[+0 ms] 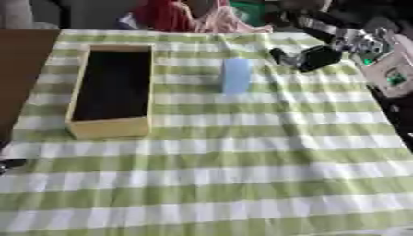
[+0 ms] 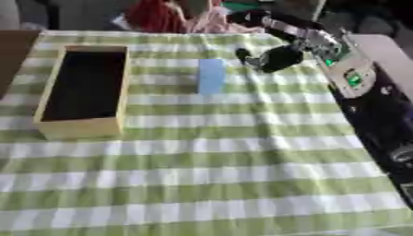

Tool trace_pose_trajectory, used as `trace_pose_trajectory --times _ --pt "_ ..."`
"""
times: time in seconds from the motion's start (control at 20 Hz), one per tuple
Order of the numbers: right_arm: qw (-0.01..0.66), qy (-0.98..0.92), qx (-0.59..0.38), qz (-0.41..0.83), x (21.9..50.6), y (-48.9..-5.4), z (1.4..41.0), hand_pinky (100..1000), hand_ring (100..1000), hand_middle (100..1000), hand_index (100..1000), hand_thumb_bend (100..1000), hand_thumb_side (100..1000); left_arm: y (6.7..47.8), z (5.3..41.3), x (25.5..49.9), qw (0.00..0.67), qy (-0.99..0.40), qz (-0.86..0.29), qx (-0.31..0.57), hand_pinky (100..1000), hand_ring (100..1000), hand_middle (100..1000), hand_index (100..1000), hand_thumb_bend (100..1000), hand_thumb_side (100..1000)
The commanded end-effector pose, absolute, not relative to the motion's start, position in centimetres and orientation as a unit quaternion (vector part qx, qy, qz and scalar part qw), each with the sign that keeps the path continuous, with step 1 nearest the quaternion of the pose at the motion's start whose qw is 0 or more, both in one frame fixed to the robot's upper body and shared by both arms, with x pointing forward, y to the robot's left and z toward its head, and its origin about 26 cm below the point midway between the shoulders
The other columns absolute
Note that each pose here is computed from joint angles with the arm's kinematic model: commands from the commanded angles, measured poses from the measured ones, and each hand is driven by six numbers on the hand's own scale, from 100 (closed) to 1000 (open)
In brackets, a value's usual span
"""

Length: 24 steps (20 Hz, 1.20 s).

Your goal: Pick up objects on the table and place them in the box.

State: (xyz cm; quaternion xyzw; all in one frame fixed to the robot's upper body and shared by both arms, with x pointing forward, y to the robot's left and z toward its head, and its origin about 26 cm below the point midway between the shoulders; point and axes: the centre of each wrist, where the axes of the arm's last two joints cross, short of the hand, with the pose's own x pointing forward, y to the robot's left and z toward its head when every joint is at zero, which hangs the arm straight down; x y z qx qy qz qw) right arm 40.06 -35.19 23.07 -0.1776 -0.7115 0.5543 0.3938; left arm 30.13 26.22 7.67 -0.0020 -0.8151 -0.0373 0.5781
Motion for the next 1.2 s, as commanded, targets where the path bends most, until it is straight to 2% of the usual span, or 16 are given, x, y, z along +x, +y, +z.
trace_pose_trajectory --times 0.05,0.55,1.2 --pt "0.382 -0.709 -0.194 0.560 39.9 -35.4 24.5 987 1000 945 1000 100 325 26.4 8.4 30.1 0.570 -0.820 -0.044 0.002 621 881 710 674 100 622" --pt "0.384 -0.698 -0.191 0.573 40.9 -34.5 24.5 987 1000 946 1000 100 349 26.4 8.4 30.2 0.569 -0.821 -0.047 0.001 622 881 710 674 100 619" --pt "0.411 -0.648 -0.192 0.612 44.1 -32.5 22.3 986 1000 947 1000 100 402 26.1 8.7 30.4 0.564 -0.824 -0.054 -0.004 622 881 709 673 100 616"
